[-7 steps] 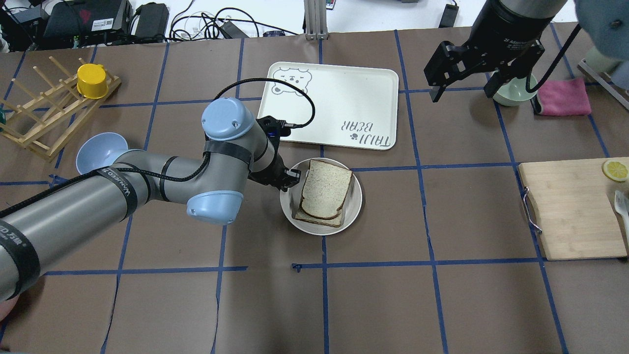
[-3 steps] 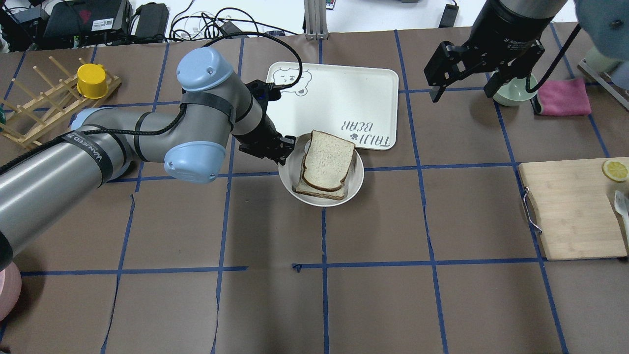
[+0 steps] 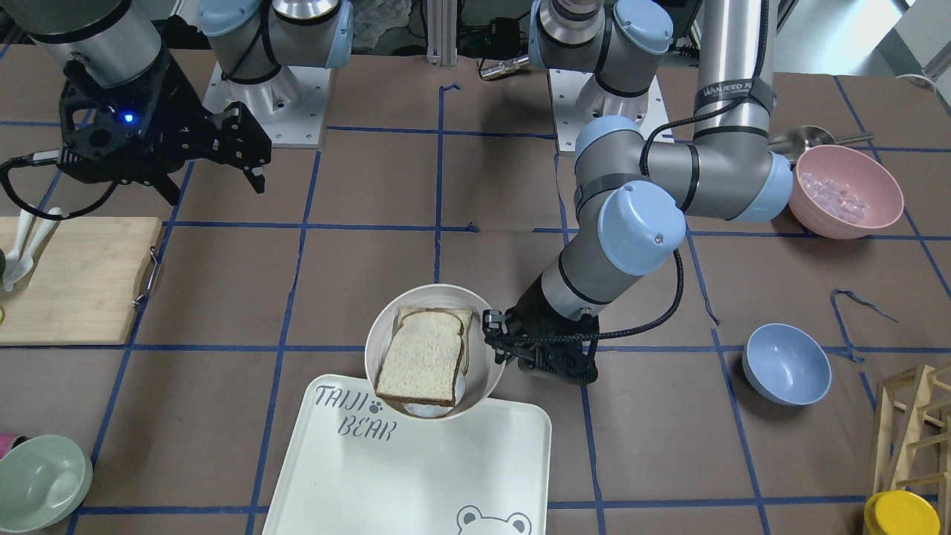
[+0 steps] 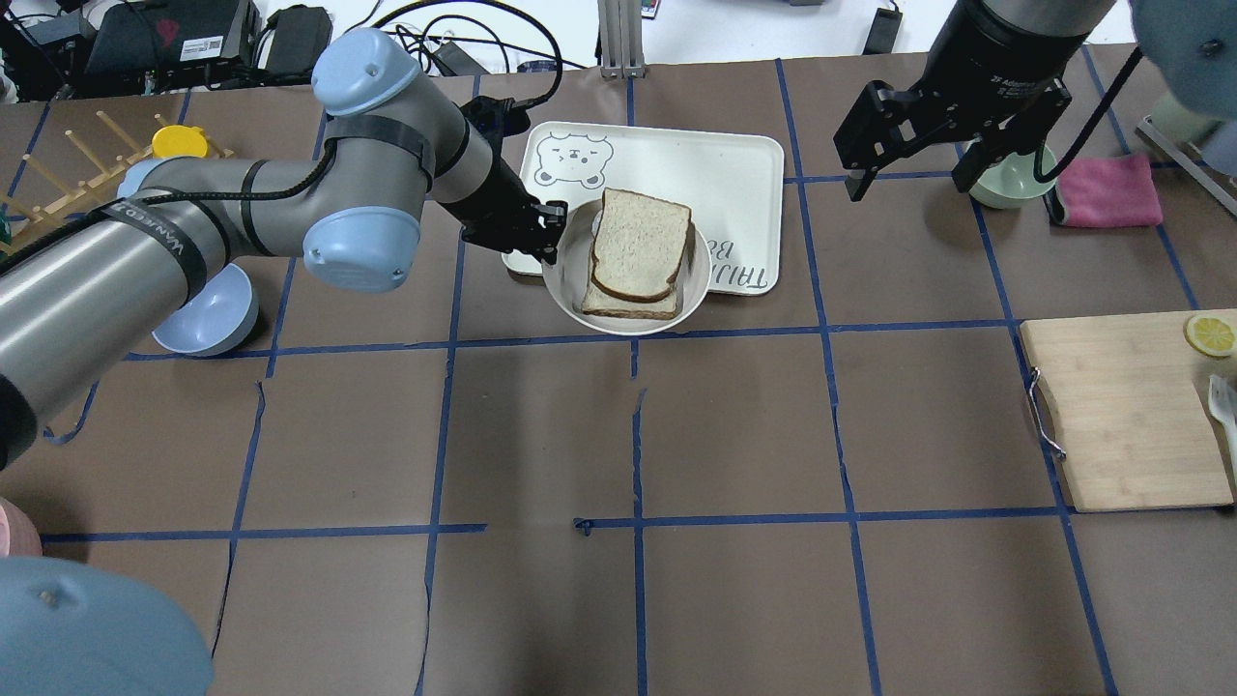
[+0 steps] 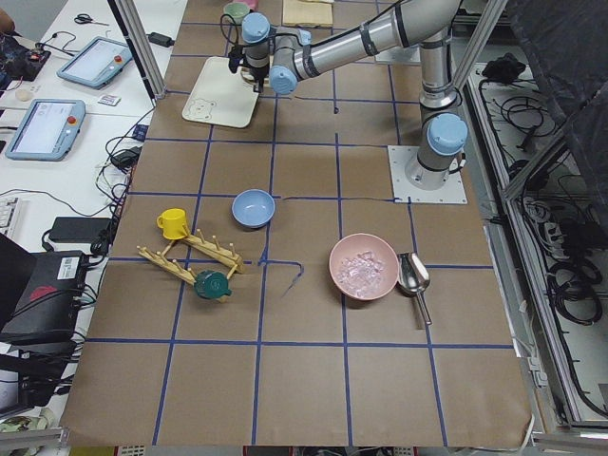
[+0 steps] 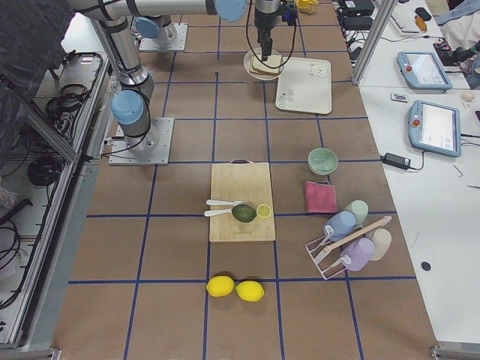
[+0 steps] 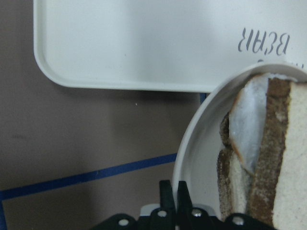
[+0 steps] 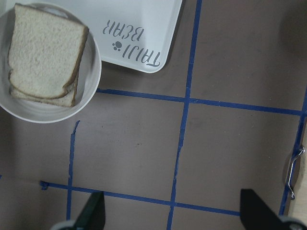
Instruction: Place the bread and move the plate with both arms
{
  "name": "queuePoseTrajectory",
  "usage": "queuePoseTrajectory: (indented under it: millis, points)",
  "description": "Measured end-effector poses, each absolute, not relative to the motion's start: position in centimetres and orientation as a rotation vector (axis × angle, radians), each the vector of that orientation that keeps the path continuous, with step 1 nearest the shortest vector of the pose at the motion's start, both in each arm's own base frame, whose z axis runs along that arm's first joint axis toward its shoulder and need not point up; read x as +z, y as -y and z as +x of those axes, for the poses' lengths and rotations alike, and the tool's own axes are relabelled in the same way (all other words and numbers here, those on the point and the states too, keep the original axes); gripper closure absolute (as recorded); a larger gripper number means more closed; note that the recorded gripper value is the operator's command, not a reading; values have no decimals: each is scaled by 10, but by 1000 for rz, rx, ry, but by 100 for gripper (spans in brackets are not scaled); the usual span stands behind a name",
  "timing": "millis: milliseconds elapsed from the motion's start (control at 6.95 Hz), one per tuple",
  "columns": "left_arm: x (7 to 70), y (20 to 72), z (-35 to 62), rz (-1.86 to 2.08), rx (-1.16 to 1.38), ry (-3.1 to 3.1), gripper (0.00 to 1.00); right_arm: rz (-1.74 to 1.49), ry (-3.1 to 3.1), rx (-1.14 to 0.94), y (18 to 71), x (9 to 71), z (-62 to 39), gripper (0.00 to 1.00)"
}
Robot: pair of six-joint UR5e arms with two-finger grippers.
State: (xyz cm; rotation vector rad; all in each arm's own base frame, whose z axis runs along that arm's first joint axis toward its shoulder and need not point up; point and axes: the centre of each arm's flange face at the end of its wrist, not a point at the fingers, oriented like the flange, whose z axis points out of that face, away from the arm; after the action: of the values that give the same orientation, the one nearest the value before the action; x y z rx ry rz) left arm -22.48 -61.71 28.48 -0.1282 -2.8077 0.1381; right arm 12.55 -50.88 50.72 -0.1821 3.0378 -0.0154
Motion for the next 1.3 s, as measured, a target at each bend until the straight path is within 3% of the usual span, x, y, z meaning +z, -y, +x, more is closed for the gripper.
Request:
queuePoseTrajectory:
  millis: [576, 864, 1295]
  points:
    - [226, 717, -232, -72, 144, 2798, 100, -183, -3047, -14, 509, 507, 124, 0]
    - [207, 738, -238, -29, 132, 2760, 1, -182, -3049, -12, 509, 506, 124, 0]
    - [234, 740, -232, -10, 179, 2777, 0, -184, -3050, -11, 509, 506, 123, 0]
